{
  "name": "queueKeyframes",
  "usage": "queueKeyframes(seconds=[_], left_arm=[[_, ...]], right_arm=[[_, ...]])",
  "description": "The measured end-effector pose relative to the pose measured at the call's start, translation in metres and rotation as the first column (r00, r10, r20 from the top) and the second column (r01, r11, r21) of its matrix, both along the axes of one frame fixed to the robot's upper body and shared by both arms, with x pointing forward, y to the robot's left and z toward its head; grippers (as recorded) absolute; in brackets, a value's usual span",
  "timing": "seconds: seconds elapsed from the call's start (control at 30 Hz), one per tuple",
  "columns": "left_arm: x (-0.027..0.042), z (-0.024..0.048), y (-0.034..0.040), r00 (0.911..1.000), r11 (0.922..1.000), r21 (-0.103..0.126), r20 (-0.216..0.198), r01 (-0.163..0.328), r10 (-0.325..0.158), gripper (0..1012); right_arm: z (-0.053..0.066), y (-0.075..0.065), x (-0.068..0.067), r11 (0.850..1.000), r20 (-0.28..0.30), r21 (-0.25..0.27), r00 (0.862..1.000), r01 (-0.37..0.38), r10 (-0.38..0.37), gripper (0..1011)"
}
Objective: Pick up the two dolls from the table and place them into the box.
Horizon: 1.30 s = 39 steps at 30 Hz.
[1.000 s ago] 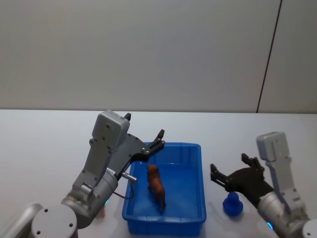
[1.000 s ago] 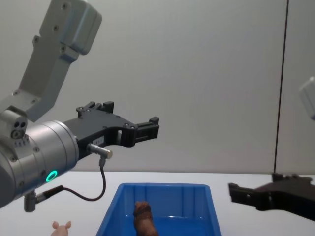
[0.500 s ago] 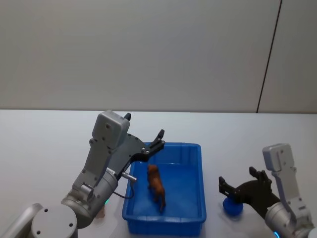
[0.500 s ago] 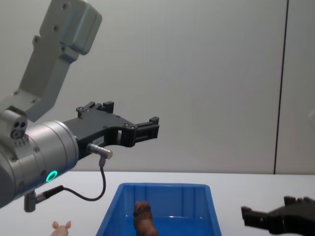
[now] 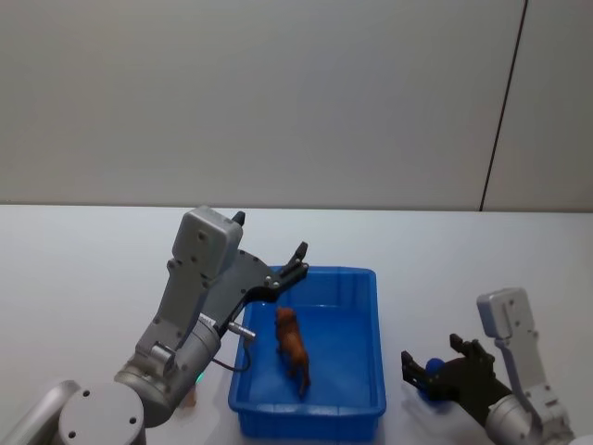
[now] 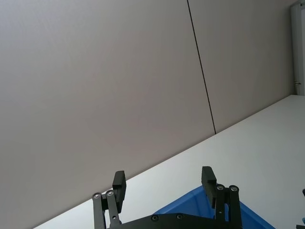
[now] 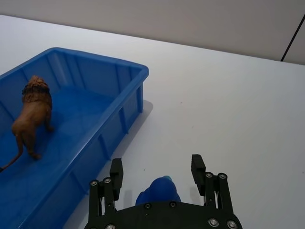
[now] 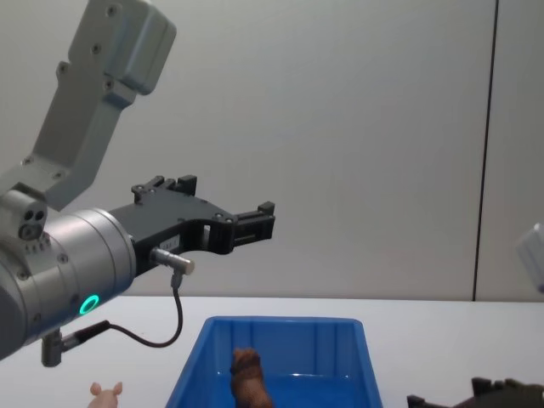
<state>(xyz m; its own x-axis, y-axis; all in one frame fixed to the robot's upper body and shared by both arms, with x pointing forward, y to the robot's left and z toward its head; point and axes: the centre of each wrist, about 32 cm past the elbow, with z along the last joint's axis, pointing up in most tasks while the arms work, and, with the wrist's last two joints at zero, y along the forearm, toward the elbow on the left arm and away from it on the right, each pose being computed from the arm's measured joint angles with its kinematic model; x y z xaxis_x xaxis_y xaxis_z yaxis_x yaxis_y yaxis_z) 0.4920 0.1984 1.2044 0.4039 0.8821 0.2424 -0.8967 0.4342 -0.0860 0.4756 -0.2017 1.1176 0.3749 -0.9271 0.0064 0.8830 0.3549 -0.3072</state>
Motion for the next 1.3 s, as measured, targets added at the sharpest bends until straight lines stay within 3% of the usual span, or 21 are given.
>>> queueKeyframes(seconds=[0.4, 0.63, 0.73, 0.97, 1.3], left_arm=[[0.0, 0.0, 0.0, 1.0, 1.0, 0.0, 0.0, 0.0, 0.0, 1001], [0.0, 0.0, 0.0, 1.0, 1.0, 0.0, 0.0, 0.0, 0.0, 1001], [0.0, 0.0, 0.0, 1.0, 1.0, 0.0, 0.0, 0.0, 0.0, 1001], [0.0, 0.0, 0.0, 1.0, 1.0, 0.0, 0.0, 0.0, 0.0, 1001], [0.0, 0.0, 0.0, 1.0, 1.0, 0.0, 0.0, 0.0, 0.0, 1001]], right_arm=[[-0.009, 0.003, 0.004, 1.0, -0.051, 0.004, 0.999, 0.005, -0.004, 594], [-0.01, 0.004, 0.005, 1.0, -0.059, 0.005, 0.998, 0.011, -0.011, 334], [-0.01, 0.005, 0.005, 1.0, -0.05, 0.008, 0.999, 0.01, -0.01, 276], [-0.005, 0.007, 0.003, 1.0, -0.002, 0.02, 1.0, 0.001, -0.001, 236], [0.017, 0.012, 0.001, 0.998, 0.126, 0.051, 0.992, -0.028, 0.022, 185]])
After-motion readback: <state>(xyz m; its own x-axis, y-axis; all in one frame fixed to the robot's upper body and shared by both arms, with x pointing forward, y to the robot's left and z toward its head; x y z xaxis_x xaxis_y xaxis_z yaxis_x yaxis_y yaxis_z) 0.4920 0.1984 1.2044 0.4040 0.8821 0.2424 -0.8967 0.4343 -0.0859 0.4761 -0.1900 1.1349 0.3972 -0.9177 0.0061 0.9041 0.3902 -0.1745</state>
